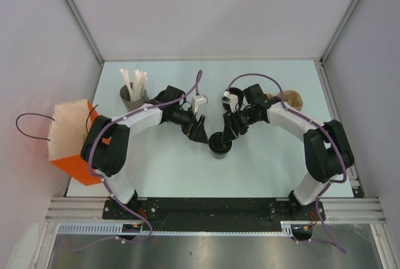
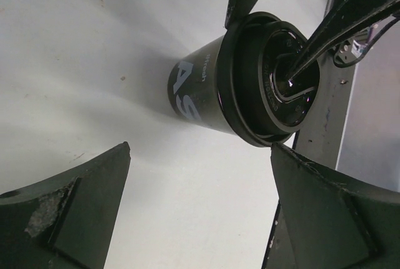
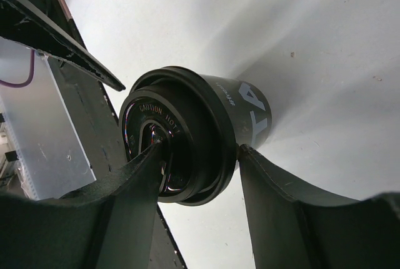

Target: Pack the takeout coffee

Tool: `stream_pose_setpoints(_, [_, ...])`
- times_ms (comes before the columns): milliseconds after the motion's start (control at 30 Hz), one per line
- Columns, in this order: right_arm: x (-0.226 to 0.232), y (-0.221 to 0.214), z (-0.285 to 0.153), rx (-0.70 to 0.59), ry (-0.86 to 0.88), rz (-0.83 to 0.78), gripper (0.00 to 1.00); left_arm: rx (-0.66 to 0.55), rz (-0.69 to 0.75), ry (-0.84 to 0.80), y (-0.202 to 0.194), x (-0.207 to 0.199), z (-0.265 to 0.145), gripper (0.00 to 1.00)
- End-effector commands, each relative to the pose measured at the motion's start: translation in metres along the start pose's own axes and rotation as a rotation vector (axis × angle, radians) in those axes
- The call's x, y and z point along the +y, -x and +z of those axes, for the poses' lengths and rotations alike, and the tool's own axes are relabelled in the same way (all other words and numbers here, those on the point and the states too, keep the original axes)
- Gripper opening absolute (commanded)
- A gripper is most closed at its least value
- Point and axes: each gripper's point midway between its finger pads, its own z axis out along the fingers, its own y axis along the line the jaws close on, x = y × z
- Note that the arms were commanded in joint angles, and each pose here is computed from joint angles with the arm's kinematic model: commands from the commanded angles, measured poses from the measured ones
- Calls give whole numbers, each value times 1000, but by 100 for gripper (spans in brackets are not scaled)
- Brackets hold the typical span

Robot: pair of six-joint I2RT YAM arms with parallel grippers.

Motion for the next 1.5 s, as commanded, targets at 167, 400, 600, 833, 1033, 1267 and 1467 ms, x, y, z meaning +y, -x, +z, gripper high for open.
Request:
stream_pose_setpoints(167, [-9, -3, 8, 33, -49, -48, 56, -34, -3, -86, 13, -10, 6, 97])
stream_pose_setpoints(400, [-9, -4, 10, 40, -48, -52, 56, -20, -31, -71, 9, -1, 12, 86])
stream_pose_setpoints(600, [-11, -7, 12, 51, -49, -47, 56, -10, -48, -59, 8, 4, 16, 79])
stream_pose_setpoints(833, [-15, -10, 13, 62, -48, -38, 55, -5, -66, -53, 14, 9, 21, 66])
stream_pose_setpoints(1033, [-17, -16, 17, 80, -38, -22, 54, 32, -85, -16, 5, 16, 27, 58])
stream_pose_setpoints(1267, [-19, -18, 17, 87, -39, -21, 53, 93, -94, 72, -9, 31, 33, 47])
stream_pose_setpoints(1467, [-20, -20, 18, 95, -39, -21, 53, 171, -115, 117, -30, 42, 45, 44])
